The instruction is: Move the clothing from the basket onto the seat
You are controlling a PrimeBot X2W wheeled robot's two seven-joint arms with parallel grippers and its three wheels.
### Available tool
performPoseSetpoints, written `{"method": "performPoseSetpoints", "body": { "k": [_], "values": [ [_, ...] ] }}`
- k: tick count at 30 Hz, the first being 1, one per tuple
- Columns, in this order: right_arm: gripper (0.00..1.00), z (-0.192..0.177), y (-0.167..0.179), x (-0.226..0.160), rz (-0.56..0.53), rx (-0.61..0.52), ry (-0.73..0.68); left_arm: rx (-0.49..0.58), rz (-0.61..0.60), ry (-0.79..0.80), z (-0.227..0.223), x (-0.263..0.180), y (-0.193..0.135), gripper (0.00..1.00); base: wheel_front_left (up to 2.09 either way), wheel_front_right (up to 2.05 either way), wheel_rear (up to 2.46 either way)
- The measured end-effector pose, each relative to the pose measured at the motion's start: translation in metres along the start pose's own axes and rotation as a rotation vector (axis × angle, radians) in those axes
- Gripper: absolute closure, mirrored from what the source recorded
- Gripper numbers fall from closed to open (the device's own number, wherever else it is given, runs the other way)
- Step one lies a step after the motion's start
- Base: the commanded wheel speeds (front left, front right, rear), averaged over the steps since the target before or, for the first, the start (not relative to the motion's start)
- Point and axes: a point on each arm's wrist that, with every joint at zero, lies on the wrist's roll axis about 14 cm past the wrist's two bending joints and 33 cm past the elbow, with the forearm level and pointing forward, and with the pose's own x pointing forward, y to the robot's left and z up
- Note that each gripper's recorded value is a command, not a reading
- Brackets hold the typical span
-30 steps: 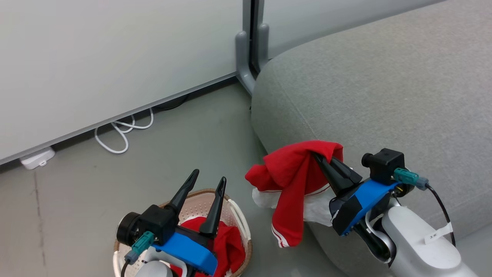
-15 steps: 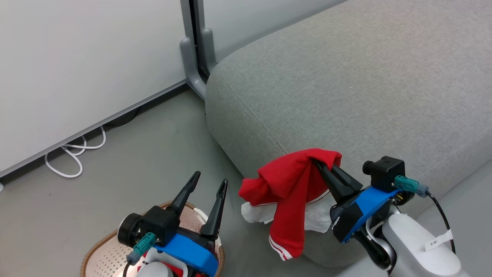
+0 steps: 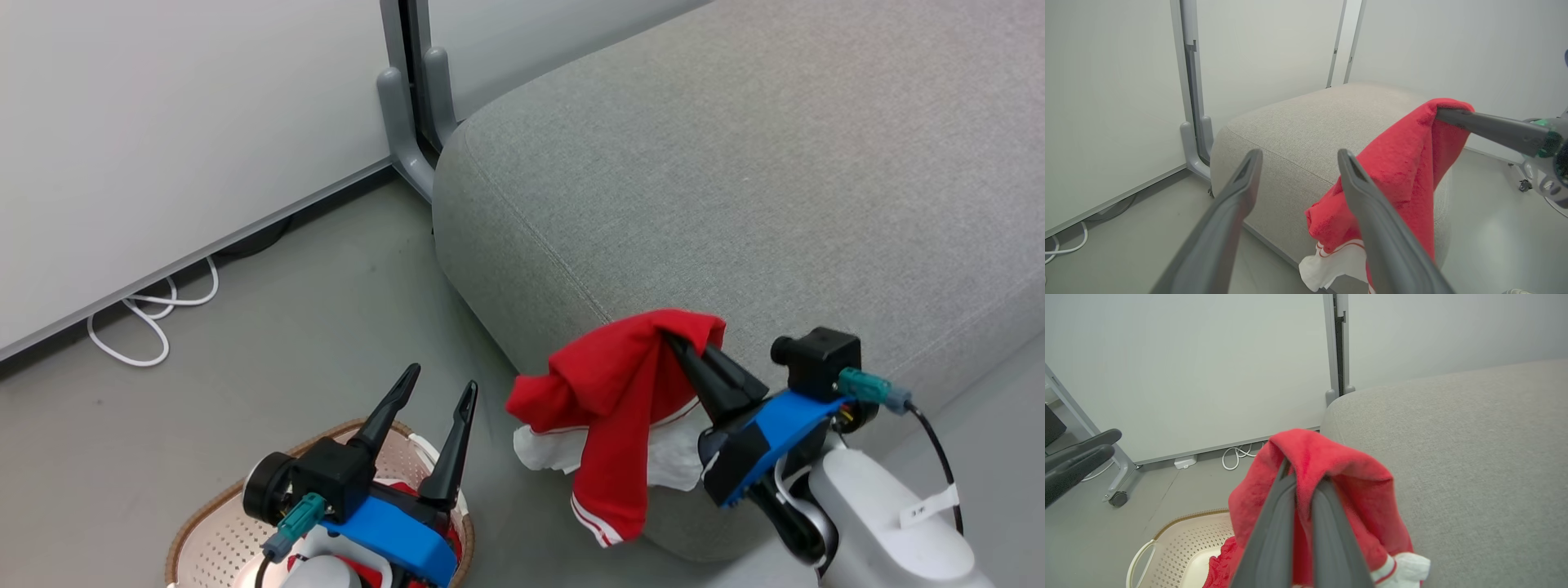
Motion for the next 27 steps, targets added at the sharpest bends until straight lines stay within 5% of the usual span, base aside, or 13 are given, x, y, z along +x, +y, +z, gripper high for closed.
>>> {"method": "performPoseSetpoints", "body": {
  "k": [12,27],
  "values": [
    [1.00,0.056,-0.046,0.053,-0.101,-0.057,-0.070,-0.009,-0.001,-0.013,-0.005,0.012,0.024,0.00,0.00,0.00,0.00],
    [1.00,0.143,-0.162,0.136,-0.358,-0.219,-0.225,-0.012,0.066,0.018,-0.048,0.013,0.113,0.00,0.00,0.00,0.00]
  ]
}}
